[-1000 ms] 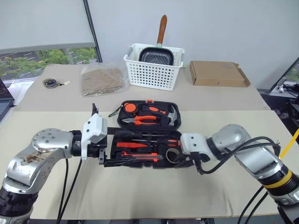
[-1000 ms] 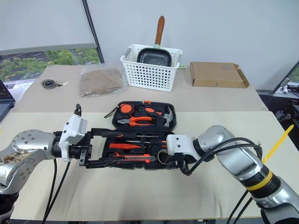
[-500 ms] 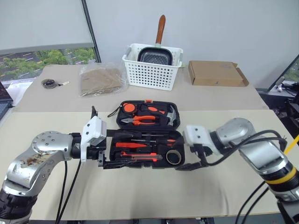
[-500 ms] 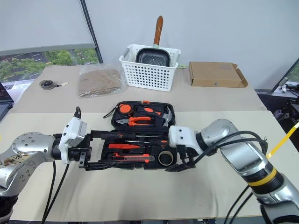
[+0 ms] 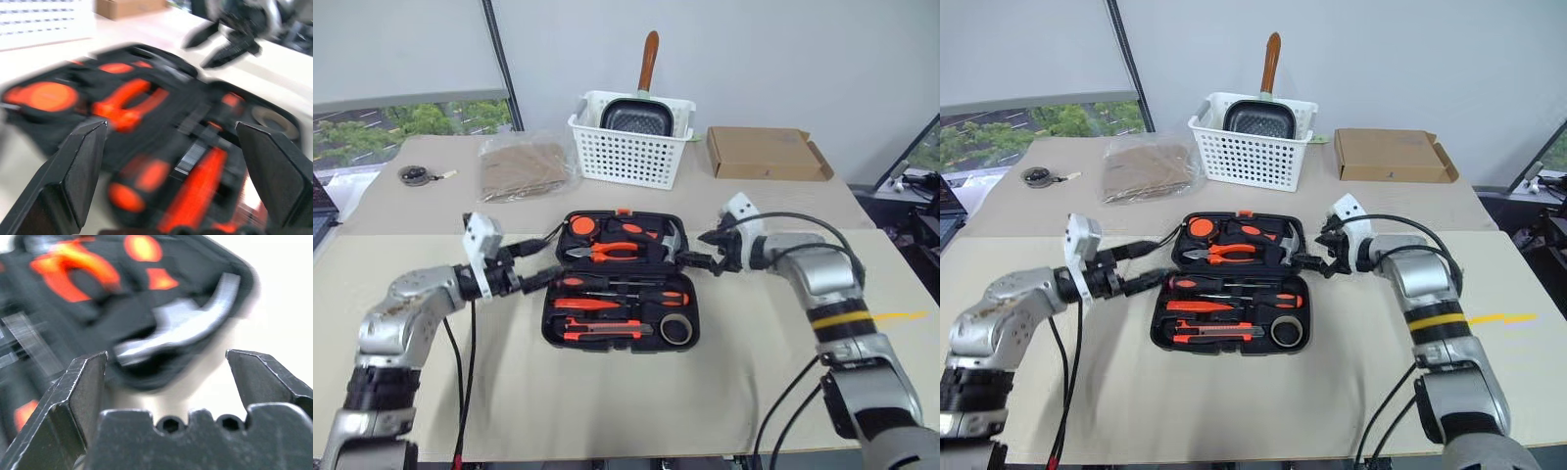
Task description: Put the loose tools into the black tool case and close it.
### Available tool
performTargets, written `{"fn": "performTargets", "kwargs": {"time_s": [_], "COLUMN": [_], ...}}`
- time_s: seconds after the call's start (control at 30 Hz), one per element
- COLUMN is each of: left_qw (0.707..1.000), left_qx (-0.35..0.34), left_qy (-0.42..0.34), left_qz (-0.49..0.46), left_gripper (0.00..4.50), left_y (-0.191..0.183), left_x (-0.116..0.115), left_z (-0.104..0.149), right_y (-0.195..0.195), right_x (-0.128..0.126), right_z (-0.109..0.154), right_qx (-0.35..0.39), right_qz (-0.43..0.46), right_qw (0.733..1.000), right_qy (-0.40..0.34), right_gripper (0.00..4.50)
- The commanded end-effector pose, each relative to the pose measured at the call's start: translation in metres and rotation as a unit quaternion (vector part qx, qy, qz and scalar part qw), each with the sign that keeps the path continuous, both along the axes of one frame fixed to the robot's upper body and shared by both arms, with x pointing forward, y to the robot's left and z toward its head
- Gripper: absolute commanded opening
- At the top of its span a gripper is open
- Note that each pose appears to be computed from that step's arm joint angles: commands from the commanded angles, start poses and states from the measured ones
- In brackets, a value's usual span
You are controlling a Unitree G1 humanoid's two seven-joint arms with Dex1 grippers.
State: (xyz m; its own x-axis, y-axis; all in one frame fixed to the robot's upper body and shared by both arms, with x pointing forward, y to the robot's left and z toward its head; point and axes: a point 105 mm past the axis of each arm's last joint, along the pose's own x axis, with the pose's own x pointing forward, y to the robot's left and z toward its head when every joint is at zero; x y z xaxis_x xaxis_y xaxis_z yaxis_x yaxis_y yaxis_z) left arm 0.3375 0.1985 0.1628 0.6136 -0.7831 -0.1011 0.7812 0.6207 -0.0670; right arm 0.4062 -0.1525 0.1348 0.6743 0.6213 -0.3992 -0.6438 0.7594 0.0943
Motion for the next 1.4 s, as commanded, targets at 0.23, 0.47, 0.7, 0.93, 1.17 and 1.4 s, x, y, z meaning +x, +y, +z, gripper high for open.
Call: {"fn": "performTargets", "kwargs": {"time_s": [0.23,0.47,0.7,0.93,1.17,1.4], "left_qw": [0.993,0.99,0.987,0.97,0.96,0.957], "left_qx": [-0.074,-0.075,-0.083,-0.151,-0.147,-0.145], "left_qy": [0.095,0.121,0.14,0.186,0.231,0.24], "left_qz": [0.008,0.018,0.016,0.047,0.064,0.069], "left_gripper": [4.5,4.5,4.5,4.5,3.76,1.31], "left_y": [0.012,0.012,0.014,0.019,0.016,0.011], "left_x": [0.031,0.041,0.04,0.047,0.05,0.055], "left_z": [0.001,-0.009,-0.018,-0.019,-0.033,-0.036], "right_y": [0.014,0.016,0.013,0.017,0.019,0.019], "right_x": [0.01,0.014,0.014,0.015,0.015,0.015], "right_z": [0.013,0.013,0.014,0.017,0.014,0.013], "right_qx": [0.151,0.163,0.167,0.176,0.173,0.174], "right_qz": [-0.036,-0.044,-0.047,-0.04,-0.042,-0.045], "right_qw": [0.981,0.978,0.978,0.977,0.978,0.979], "right_qy": [0.12,0.12,0.119,0.113,0.105,0.1], "right_gripper": [4.47,2.35,0.07,0.07,0.0,0.0]}}
